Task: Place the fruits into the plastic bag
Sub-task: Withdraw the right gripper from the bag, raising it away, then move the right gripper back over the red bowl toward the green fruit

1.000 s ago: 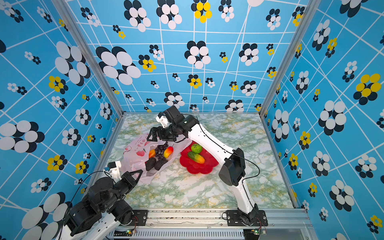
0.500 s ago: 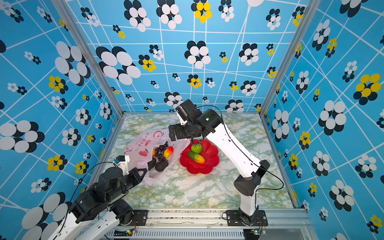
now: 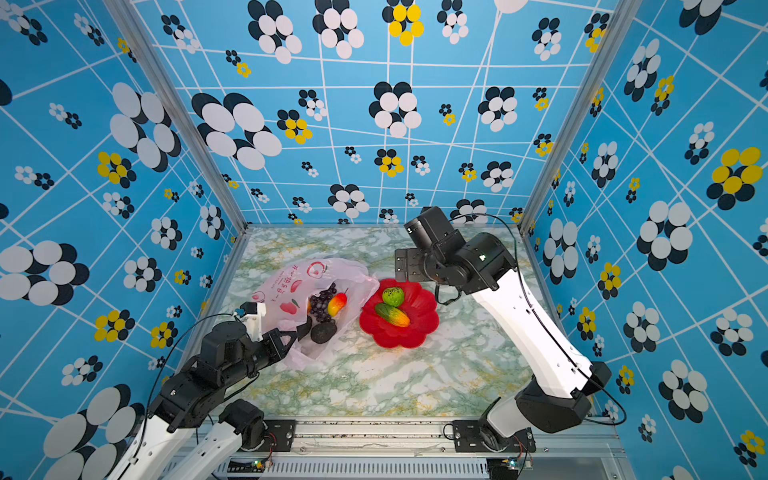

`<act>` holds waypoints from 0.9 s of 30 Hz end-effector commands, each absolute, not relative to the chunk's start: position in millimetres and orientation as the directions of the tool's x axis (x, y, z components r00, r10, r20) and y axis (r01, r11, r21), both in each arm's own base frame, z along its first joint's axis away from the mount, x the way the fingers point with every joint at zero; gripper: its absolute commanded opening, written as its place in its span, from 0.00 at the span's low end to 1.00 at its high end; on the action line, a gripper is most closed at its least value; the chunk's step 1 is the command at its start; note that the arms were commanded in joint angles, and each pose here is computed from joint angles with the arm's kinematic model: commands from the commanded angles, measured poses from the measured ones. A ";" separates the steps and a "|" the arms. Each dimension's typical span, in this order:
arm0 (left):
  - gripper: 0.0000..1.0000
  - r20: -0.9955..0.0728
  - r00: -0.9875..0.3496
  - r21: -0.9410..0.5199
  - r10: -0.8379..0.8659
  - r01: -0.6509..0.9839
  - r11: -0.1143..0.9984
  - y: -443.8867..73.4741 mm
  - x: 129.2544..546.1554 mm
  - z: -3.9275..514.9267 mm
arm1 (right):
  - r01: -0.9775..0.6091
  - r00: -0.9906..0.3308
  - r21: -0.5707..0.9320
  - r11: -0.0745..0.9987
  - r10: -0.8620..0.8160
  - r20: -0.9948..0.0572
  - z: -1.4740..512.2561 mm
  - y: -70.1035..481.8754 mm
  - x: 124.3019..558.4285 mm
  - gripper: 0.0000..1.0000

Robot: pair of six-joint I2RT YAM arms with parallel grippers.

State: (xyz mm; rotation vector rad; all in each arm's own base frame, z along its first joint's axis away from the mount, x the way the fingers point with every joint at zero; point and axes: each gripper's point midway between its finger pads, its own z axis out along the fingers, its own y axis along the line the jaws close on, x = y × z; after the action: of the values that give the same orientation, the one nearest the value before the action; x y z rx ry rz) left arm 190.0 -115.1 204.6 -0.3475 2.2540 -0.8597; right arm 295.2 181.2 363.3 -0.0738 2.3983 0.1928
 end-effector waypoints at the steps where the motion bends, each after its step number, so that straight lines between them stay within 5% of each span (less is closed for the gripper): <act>1: 0.00 -0.536 -0.736 -0.668 -0.414 0.070 0.741 -123.6 197.4 213.3 | -0.025 -0.746 0.169 0.985 0.094 -0.659 365.8 170.4 304.7 0.99; 12: 0.00 -0.563 -0.724 -0.660 -0.399 0.103 0.744 -128.5 218.5 225.4 | 0.061 -0.954 0.108 0.992 0.090 -0.287 279.8 201.5 335.0 0.99; 27: 0.00 -0.489 -0.769 -0.686 -0.411 0.048 0.726 -133.0 218.9 210.6 | 0.083 -0.992 0.097 0.992 0.091 -0.086 167.5 243.4 386.1 0.95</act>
State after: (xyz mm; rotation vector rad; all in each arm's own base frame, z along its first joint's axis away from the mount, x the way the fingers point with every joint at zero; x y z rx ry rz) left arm 217.5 -130.5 198.7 -0.2883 2.3173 -0.8965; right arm 380.4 239.6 175.8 0.1049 3.0269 0.1073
